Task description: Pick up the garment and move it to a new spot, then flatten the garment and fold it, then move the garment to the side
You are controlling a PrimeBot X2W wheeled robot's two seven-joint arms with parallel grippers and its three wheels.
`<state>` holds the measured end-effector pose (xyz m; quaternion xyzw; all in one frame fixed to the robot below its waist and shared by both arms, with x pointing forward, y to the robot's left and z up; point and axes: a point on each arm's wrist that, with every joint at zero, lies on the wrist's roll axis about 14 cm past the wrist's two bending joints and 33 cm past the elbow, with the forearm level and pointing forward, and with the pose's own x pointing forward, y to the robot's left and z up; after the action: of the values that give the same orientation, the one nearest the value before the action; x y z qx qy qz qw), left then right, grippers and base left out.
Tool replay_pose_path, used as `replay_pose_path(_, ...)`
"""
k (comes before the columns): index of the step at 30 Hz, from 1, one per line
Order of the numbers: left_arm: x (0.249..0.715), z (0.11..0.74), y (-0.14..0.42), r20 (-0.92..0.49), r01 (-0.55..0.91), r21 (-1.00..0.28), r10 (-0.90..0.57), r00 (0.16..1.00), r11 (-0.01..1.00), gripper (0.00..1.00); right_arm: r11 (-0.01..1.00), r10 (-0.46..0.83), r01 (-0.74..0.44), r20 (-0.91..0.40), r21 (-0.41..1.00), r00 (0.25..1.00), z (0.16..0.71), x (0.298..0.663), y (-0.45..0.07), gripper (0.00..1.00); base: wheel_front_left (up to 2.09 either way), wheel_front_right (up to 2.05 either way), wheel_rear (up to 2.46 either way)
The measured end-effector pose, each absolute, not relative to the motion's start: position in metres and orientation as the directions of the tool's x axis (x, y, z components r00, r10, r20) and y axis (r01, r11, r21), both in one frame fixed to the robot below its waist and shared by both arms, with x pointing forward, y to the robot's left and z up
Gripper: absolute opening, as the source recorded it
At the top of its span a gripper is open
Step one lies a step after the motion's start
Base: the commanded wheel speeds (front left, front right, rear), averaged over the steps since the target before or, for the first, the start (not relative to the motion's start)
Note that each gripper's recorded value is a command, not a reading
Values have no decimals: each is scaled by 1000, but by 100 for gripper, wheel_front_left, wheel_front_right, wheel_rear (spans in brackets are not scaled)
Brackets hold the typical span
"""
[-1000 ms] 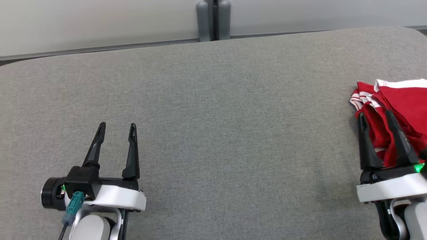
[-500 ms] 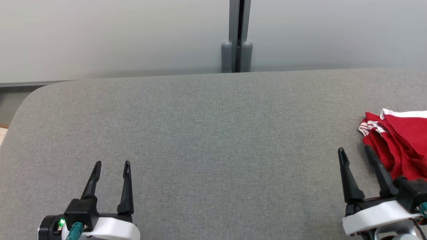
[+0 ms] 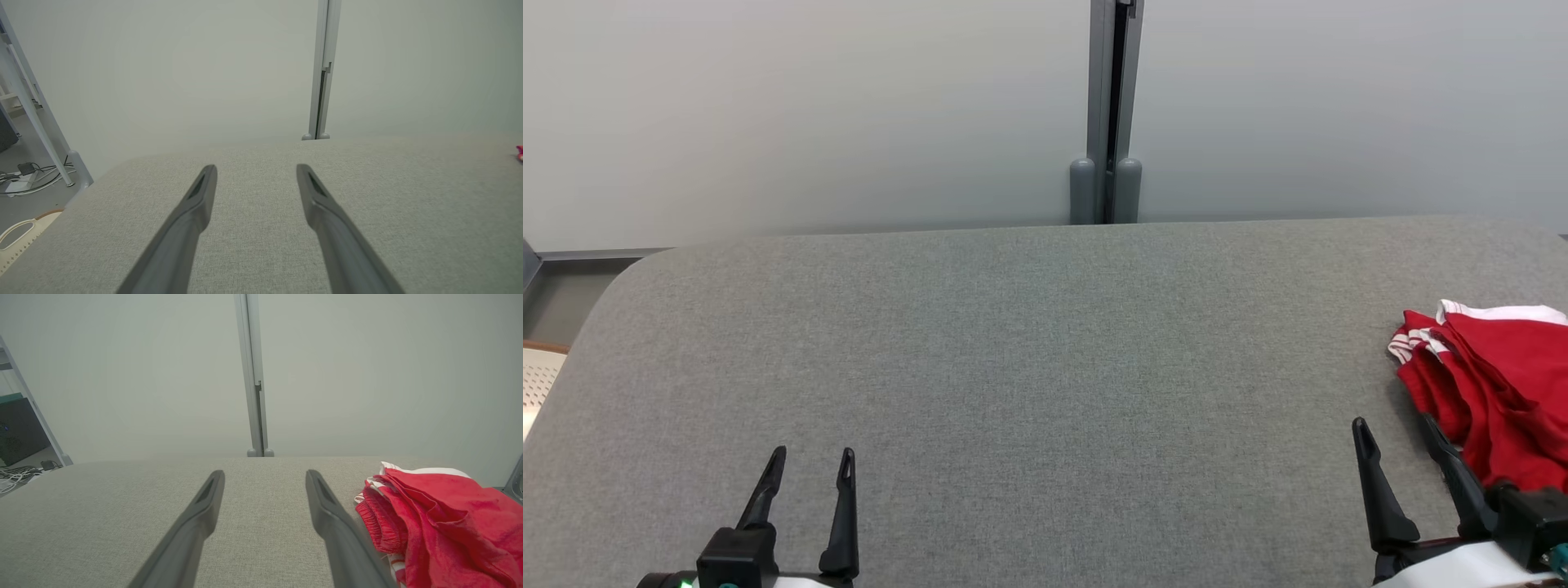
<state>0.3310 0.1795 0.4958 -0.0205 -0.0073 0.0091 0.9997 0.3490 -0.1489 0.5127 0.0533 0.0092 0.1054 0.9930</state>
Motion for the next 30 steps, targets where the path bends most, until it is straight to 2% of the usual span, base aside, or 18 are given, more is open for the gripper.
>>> replay_pose_path(30,322,489,182,-21,-21,-28,20,1000,999,100,977,188,-183,-26,112,982,512,341,-152,100,0,0,0)
